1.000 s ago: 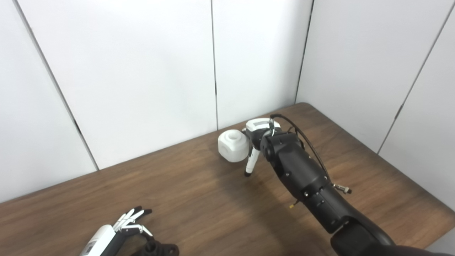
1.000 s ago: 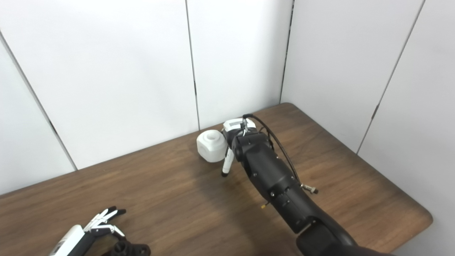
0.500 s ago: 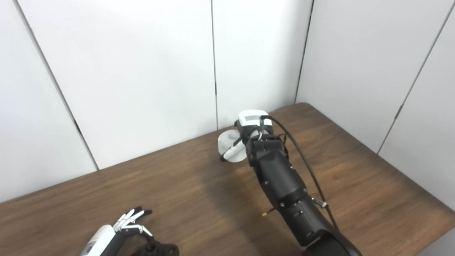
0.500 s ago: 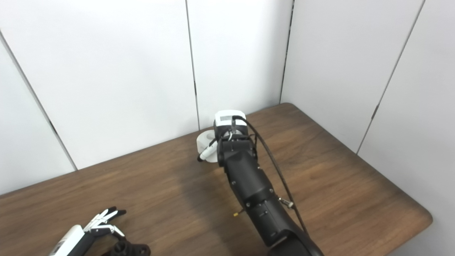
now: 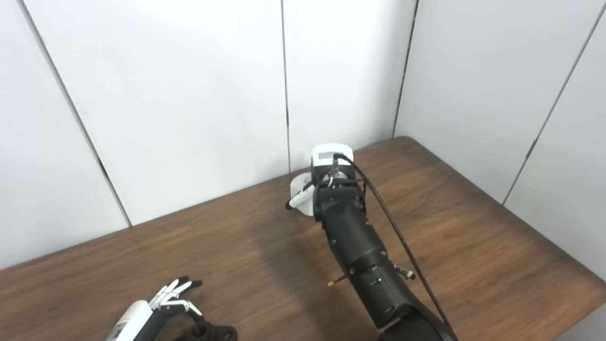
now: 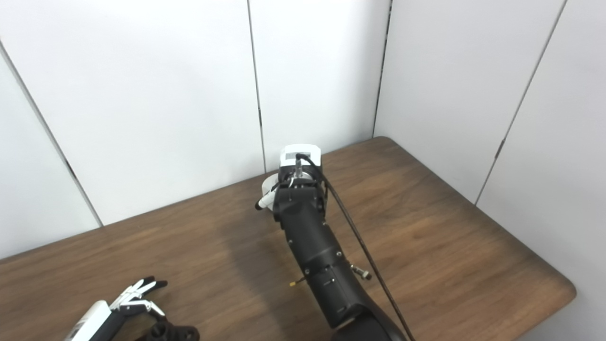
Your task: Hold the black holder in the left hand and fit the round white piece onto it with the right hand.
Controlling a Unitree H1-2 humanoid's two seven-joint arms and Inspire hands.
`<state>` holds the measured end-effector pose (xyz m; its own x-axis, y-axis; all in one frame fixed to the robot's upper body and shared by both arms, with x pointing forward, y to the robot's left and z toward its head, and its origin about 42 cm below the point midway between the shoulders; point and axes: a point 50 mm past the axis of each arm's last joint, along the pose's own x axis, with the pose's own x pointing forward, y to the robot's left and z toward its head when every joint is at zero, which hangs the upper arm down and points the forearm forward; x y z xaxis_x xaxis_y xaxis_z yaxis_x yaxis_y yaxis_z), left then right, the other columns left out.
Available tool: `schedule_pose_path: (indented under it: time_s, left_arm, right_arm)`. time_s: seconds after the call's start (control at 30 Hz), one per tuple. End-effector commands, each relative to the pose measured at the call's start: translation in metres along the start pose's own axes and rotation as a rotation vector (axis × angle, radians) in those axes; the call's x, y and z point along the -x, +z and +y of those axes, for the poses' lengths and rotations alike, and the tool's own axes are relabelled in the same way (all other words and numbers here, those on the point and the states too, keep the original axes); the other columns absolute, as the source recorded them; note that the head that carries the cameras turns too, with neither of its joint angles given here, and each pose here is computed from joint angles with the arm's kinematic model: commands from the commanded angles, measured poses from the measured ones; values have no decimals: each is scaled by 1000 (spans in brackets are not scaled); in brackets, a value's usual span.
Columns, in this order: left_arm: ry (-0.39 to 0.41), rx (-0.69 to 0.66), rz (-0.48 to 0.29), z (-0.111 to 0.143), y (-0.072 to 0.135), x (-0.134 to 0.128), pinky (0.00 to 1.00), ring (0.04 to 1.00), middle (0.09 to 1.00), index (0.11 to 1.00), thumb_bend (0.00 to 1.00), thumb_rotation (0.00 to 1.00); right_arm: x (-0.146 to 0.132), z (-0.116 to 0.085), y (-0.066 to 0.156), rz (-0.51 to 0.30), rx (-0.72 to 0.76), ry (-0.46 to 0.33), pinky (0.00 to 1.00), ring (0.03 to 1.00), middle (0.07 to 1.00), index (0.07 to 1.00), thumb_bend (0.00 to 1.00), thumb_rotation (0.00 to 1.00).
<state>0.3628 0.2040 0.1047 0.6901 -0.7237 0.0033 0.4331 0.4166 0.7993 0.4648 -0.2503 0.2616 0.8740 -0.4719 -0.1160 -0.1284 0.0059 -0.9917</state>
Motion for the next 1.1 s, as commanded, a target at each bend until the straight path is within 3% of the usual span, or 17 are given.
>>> schedule_pose_path:
  time_s: [0.0, 0.33, 0.57, 1.07]
  left_arm:
    - [-187, 3, 146, -31, -24, 37, 954, 981, 918, 486, 523, 54]
    - [-199, 4, 149, -30, -24, 41, 946, 977, 920, 487, 523, 54]
    - [-193, 6, 146, -30, -24, 43, 936, 973, 916, 487, 523, 54]
    - [-198, 4, 146, -29, -20, 44, 934, 975, 921, 487, 523, 53]
  right_arm:
    - [-6, -35, 3, 30, -2, -118, 782, 912, 969, 850, 987, 668]
    - [-26, -16, -5, 100, 45, -101, 786, 918, 970, 846, 988, 634]
    - [-30, -13, -8, 110, 33, -90, 807, 925, 969, 858, 989, 617]
    - [-30, -6, -13, 60, -46, -113, 779, 879, 905, 778, 978, 543]
